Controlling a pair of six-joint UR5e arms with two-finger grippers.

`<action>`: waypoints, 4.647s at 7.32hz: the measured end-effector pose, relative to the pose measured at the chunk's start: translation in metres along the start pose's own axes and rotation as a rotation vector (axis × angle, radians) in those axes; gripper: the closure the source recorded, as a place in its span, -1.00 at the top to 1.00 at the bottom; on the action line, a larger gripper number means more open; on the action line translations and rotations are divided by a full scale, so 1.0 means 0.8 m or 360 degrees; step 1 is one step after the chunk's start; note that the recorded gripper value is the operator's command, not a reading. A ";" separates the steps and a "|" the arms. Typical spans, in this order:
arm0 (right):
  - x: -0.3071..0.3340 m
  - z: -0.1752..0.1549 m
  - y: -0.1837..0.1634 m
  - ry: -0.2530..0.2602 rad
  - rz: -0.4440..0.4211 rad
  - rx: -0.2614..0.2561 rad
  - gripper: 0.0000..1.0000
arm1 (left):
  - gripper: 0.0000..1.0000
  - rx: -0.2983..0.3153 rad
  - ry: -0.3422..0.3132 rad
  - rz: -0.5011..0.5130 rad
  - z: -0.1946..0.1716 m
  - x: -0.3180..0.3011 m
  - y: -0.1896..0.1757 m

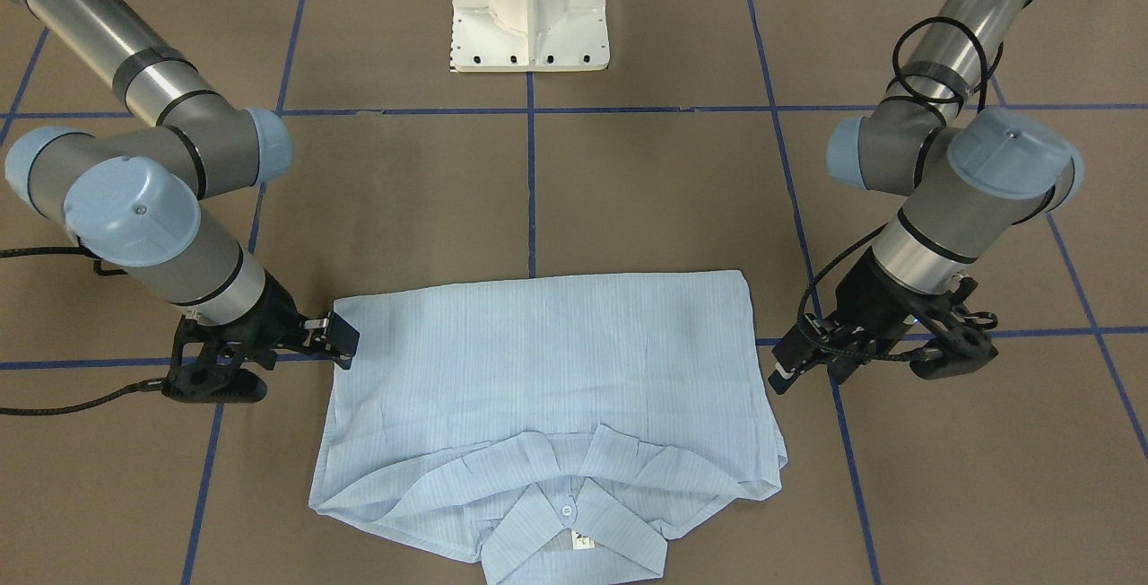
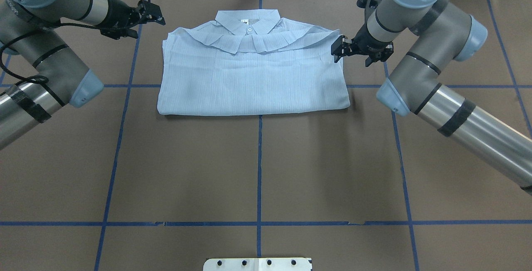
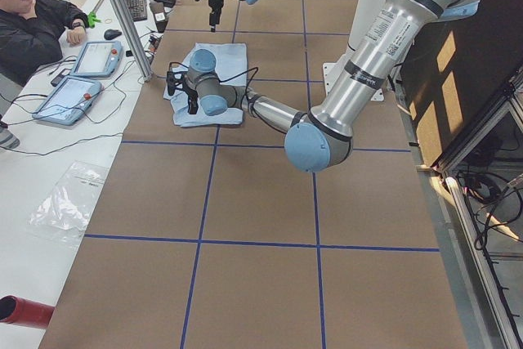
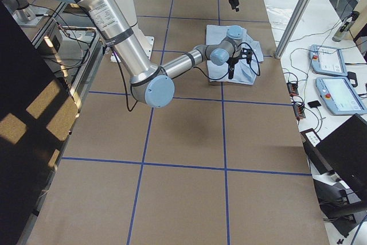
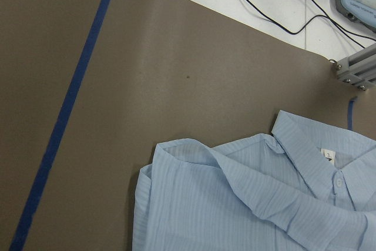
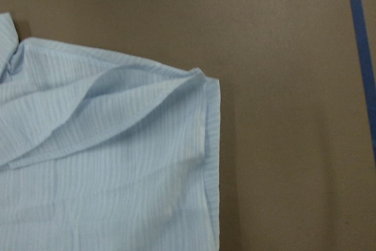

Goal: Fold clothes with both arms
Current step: 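Lower the right gripper to the folded shirt's side edge and grasp, then drag the shirt toward the robot with the right gripper while the left gripper descends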

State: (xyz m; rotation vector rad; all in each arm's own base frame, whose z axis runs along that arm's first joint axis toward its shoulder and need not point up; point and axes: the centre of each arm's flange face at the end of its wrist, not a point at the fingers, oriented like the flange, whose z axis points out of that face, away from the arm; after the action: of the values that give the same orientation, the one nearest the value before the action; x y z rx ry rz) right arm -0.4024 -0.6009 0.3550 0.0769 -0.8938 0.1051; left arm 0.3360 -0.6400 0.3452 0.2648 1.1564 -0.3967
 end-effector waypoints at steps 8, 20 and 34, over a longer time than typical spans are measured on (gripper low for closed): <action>-0.001 0.059 0.084 0.0059 -0.0110 -0.0112 0.15 | 0.99 0.0002 0.0009 -0.0009 -0.004 0.001 0.002; 0.007 0.042 0.092 0.0030 -0.0112 -0.0100 -1.00 | 0.98 0.0008 0.0007 -0.0011 -0.006 -0.004 0.002; 0.038 -0.113 0.491 -0.0248 -0.0388 -0.0668 1.00 | 0.99 -0.0163 0.0142 -0.0010 -0.036 0.021 0.089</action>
State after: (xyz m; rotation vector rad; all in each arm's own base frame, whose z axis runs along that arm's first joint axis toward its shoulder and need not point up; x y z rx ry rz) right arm -0.3619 -0.1997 0.3315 -0.1995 -1.0383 -0.3199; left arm 0.3489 -0.5669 0.3187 0.1912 1.2617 -0.3327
